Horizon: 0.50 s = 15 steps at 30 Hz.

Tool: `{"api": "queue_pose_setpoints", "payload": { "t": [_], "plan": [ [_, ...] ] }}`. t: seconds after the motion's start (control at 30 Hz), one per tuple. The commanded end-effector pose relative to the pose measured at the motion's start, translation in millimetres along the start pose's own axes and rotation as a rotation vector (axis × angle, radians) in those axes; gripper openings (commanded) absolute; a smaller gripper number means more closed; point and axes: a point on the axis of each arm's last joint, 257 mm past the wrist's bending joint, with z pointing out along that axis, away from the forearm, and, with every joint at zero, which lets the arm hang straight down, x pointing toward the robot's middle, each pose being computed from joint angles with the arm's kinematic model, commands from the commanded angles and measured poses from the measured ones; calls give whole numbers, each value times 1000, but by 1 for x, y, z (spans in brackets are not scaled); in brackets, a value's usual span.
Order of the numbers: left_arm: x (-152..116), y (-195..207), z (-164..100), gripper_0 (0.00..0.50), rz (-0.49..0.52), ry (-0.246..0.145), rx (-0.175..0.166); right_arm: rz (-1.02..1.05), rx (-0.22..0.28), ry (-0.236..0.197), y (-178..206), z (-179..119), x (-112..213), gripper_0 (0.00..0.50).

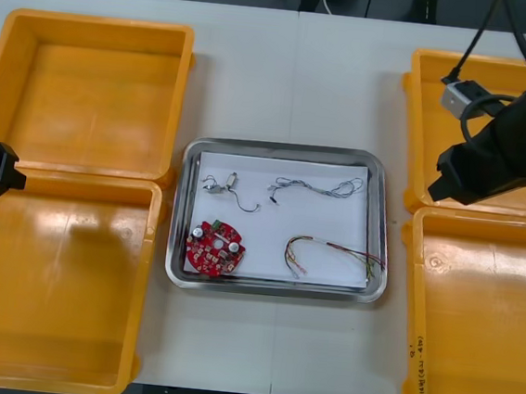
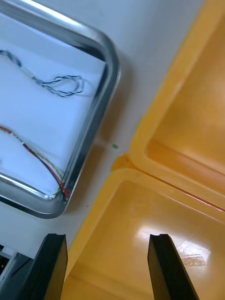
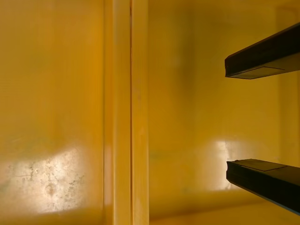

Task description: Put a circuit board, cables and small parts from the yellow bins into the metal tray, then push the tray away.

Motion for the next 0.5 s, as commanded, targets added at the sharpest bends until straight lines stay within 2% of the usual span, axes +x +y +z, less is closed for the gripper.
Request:
{"api": "queue_pose_setpoints", "payload": {
  "t": [0.03,0.5],
  "plan": [
    [0,16,-18,500,113,-30,-52,-132,-11,-22,48,-6,-24,500],
    [19,4,-16,500,162,-9,-28,-429,-23,-25,137,16,-38,500]
  ]
}}
